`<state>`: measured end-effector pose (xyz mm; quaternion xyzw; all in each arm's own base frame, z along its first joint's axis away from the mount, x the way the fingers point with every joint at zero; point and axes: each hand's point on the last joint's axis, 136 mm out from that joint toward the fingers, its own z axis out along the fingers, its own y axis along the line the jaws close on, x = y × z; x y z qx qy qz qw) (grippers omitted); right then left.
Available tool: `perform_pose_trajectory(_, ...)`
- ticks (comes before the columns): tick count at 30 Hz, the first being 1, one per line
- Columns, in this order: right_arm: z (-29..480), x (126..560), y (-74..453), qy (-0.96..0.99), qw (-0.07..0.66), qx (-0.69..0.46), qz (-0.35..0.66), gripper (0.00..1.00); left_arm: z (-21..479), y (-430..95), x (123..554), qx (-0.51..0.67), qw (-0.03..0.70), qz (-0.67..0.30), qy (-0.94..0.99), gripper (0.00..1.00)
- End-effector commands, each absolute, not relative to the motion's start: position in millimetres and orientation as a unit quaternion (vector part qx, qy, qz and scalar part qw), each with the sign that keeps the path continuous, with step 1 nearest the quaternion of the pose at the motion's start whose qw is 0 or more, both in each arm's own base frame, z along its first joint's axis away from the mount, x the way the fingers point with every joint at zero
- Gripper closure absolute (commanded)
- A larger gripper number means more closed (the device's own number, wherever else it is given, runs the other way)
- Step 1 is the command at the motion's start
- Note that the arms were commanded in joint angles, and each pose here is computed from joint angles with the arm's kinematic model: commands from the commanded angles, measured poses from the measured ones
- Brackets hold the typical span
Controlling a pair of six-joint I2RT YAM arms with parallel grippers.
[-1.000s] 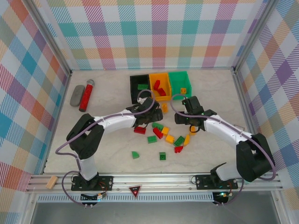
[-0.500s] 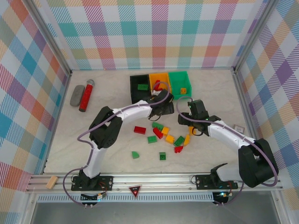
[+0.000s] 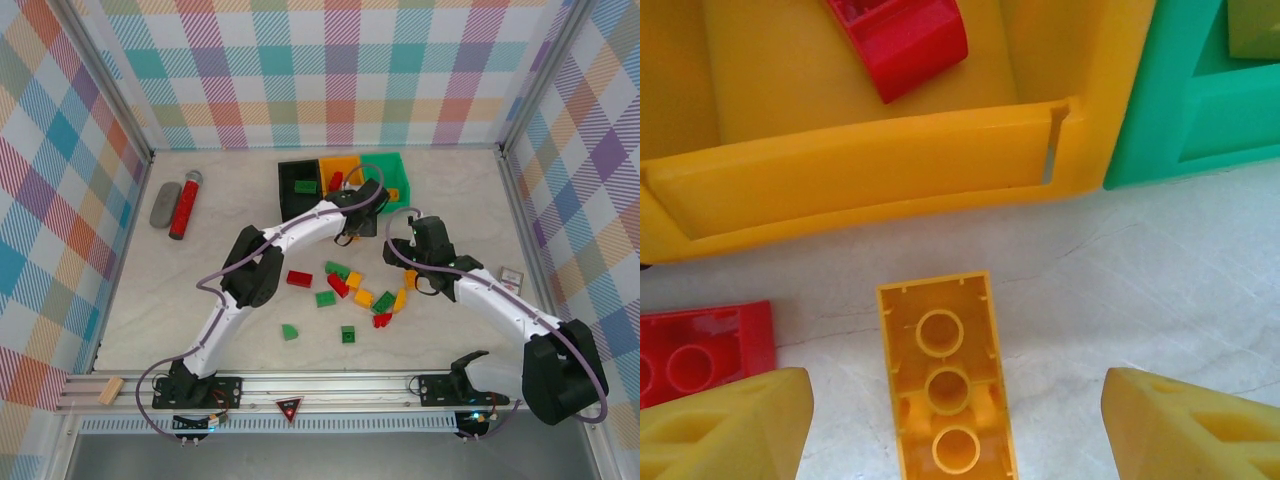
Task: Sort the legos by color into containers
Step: Pick up the lego from the center of the table, then place the lego in the container.
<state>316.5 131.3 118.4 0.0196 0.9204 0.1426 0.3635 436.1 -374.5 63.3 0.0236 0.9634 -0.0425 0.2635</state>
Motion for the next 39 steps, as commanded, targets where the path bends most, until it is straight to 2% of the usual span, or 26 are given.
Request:
perform_pose_trajectory(1,121,318,130,0.915,0.372,0.028,0.151,0.35,49,-379,430,0.043,0.242,-0.033,0.969,0.26)
perform_pose_trajectory(7,122,318,129,0.914,0.376,0.029,0.151,0.35,36,-372,432,0.043,0.234,-0.017,0.971,0.28)
perform_pose_trajectory(12,123,318,132,0.912,0.378,0.027,0.160,0.35,41,-369,436,0.048,0.246,-0.007,0.968,0.39)
perform_pose_trajectory(17,125,317,131,0.907,0.387,0.027,0.164,0.35,40,-370,436,0.055,0.247,-0.011,0.967,0.61)
perform_pose_trajectory(22,131,315,129,0.900,0.401,0.028,0.167,0.35,51,-367,434,0.056,0.257,-0.014,0.965,0.76)
perform_pose_trajectory(24,132,315,129,0.900,0.402,0.029,0.167,0.35,62,-366,435,0.053,0.268,-0.020,0.962,0.86)
perform_pose_trajectory(31,136,313,127,0.895,0.412,0.031,0.169,0.35,114,-388,440,0.046,0.323,-0.101,0.940,0.86)
perform_pose_trajectory(39,149,308,120,0.881,0.439,0.038,0.170,0.35,171,-424,475,0.034,0.413,-0.188,0.890,0.86)
